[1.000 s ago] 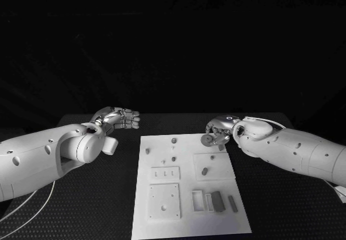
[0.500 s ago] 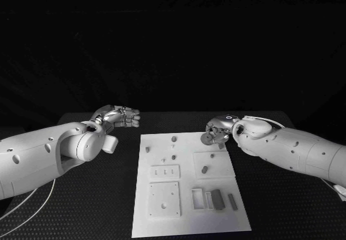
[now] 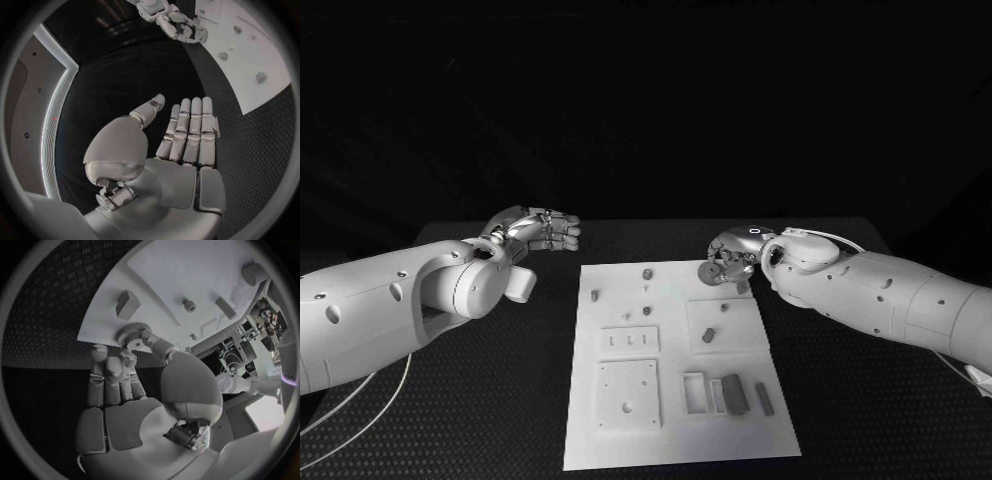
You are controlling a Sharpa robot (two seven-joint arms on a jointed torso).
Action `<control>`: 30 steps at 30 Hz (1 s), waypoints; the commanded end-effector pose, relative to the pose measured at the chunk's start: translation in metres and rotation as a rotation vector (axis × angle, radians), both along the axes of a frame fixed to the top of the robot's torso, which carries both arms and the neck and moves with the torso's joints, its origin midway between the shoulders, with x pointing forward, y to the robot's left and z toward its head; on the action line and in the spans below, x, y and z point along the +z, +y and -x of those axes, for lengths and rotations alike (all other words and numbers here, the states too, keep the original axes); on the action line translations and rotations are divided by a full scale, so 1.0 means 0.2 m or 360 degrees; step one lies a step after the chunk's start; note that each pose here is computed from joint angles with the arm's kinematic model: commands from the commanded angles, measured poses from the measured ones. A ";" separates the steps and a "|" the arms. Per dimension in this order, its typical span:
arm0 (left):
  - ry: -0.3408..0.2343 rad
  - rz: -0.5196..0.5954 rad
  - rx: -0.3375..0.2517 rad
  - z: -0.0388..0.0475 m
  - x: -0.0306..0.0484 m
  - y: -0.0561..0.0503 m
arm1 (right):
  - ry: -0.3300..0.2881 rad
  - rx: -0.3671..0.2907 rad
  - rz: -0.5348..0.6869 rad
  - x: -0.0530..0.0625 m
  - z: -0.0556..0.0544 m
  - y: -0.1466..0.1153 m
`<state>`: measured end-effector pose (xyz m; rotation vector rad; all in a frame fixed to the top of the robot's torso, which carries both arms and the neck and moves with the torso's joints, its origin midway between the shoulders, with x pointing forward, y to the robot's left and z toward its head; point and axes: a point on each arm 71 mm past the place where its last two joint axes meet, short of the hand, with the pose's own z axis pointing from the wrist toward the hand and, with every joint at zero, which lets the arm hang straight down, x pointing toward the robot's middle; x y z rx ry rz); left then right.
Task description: Assemble the parts on the task board
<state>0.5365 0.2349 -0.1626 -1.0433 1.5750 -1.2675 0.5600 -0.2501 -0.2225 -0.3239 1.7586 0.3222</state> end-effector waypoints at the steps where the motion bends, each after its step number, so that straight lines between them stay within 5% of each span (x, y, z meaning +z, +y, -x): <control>1: -0.0010 0.0005 -0.0030 0.002 0.007 -0.01 | 0.0084 0.0013 0.0058 -0.07 0.02 0.01; 30: -0.0005 -0.0002 -0.0009 0.007 0.007 0.00 | -0.0044 0.0072 0.0195 -0.10 0.05 0.04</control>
